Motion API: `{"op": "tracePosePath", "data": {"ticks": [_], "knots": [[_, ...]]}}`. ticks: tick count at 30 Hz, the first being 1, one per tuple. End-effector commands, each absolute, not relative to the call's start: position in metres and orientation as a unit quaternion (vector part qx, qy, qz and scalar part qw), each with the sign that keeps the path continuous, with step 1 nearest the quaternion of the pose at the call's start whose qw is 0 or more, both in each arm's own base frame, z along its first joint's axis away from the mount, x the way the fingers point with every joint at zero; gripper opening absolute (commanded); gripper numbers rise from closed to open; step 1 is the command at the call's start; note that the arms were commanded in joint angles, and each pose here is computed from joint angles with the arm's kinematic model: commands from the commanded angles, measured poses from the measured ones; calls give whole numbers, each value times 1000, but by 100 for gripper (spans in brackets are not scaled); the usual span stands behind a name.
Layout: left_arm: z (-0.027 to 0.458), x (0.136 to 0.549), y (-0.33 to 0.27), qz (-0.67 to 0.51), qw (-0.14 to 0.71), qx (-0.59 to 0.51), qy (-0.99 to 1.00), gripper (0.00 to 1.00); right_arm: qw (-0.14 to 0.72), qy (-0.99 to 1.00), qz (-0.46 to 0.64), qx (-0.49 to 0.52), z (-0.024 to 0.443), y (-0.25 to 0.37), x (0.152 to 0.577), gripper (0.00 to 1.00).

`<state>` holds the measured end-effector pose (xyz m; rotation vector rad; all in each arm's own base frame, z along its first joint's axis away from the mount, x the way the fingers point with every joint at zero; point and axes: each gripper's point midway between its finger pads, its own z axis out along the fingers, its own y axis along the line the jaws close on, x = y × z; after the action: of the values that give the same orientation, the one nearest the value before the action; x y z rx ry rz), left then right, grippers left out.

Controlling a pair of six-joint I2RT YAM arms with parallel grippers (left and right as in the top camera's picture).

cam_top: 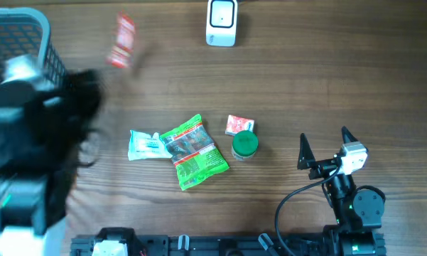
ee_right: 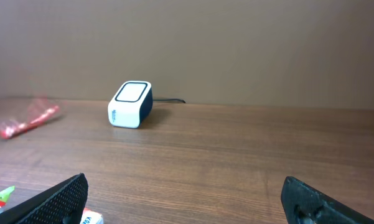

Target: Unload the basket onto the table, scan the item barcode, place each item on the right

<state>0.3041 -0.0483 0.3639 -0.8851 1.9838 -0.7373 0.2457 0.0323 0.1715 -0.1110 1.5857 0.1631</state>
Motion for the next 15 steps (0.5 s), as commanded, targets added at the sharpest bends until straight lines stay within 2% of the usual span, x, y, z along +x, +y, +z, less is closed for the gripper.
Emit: {"op": "tracePosePath", "data": {"ticks": [1, 4, 6, 10, 15], "knots": [[284, 332, -145, -271, 306, -287, 866, 4, 698, 710, 84, -52, 172, 36, 245, 100], [230, 342, -224, -263, 254, -218, 905, 4, 697, 710, 84, -52, 172, 36, 245, 100], [197, 342, -252, -254, 222, -218, 916, 4, 697, 710, 84, -51, 172, 36, 245, 100], [160, 346, -263, -231, 193, -239, 923, 4, 698, 710, 84, -52, 172, 36, 245, 100], [161, 352, -252, -224, 197, -243, 923, 4, 698, 710, 84, -52, 172, 36, 245, 100]]}}
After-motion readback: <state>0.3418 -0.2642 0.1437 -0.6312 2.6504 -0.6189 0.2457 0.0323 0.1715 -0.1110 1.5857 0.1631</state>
